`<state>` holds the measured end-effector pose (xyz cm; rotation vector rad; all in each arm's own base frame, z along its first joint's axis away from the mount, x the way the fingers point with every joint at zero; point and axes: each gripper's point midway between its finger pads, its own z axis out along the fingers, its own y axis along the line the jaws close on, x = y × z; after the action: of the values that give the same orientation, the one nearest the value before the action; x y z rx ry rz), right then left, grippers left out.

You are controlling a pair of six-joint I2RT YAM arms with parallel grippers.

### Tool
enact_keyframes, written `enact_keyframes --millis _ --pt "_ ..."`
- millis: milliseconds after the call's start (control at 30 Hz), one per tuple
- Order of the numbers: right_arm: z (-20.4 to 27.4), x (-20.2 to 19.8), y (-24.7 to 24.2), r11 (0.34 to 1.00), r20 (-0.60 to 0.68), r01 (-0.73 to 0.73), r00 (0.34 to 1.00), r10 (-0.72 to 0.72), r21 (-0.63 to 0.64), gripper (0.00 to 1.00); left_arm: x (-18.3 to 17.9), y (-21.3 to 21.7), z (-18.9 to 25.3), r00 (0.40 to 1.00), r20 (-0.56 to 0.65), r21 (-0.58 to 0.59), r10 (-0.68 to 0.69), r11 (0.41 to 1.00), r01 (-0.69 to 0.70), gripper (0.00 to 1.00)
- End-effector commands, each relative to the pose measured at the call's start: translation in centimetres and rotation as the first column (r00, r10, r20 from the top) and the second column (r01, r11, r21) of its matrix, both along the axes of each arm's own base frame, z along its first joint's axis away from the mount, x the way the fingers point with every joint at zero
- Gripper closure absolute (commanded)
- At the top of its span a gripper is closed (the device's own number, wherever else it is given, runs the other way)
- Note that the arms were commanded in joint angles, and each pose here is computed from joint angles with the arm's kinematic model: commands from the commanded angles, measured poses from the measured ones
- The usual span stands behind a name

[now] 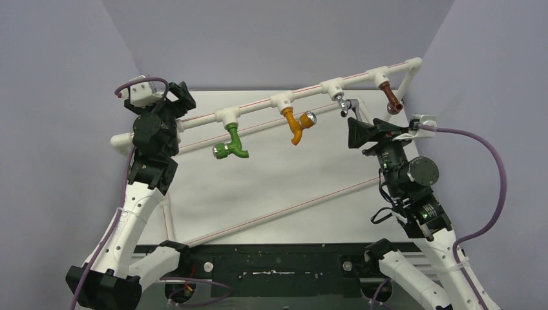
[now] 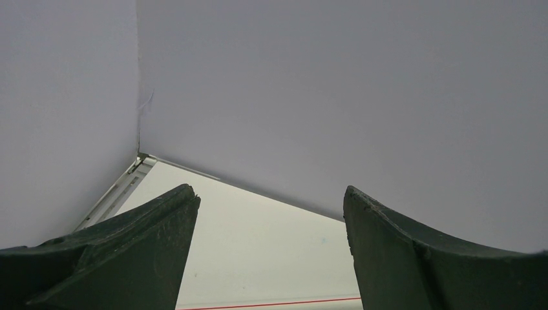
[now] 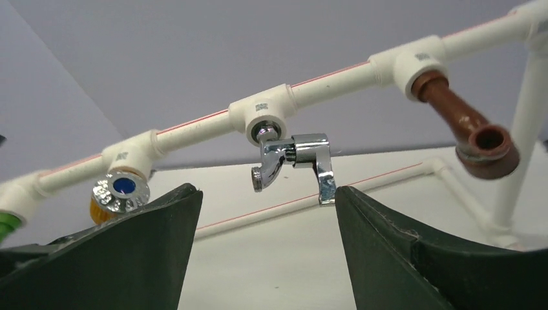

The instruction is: Install the water faucets

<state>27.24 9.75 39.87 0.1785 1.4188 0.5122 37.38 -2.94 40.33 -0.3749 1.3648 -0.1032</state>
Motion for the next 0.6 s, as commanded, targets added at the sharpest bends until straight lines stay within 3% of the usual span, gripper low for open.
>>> enact_keyframes --millis 0,67,167,367,433,567 --pt "2.3 -0.4 -0.5 0.896 0.166 0.036 0.985 0.043 -0.443 0.23 -1.3 -1.3 -13.6 0.9 -0.436 0.095 -0.027 0.993 0.075 0.2" --pt "2.2 -0.3 -0.7 0.818 0.217 0.078 0.975 0.058 -0.569 0.23 -1.3 -1.3 -13.6 0.899 -0.437 0.095 -0.027 0.993 0.076 0.2" --pt "1.8 0.5 -1.1 0.624 0.267 0.155 0.959 0.089 -0.766 0.22 -1.3 -1.3 -13.5 0.9 -0.435 0.094 -0.029 0.993 0.077 0.2" --pt "0.0 2.1 0.7 0.305 0.276 0.211 0.942 0.191 -0.929 0.18 -1.3 -1.3 -13.4 0.901 -0.433 0.092 -0.03 0.993 0.077 0.2" --pt "-0.9 2.7 1.6 0.23 0.256 0.205 0.941 0.22 -0.951 0.18 -1.3 -1.3 -13.5 0.901 -0.433 0.092 -0.03 0.993 0.077 0.2" --pt "-0.6 4.1 1.9 0.176 0.314 0.282 0.93 0.193 -0.943 0.18 -1.3 -1.3 -13.4 0.901 -0.433 0.094 -0.029 0.993 0.078 0.2"
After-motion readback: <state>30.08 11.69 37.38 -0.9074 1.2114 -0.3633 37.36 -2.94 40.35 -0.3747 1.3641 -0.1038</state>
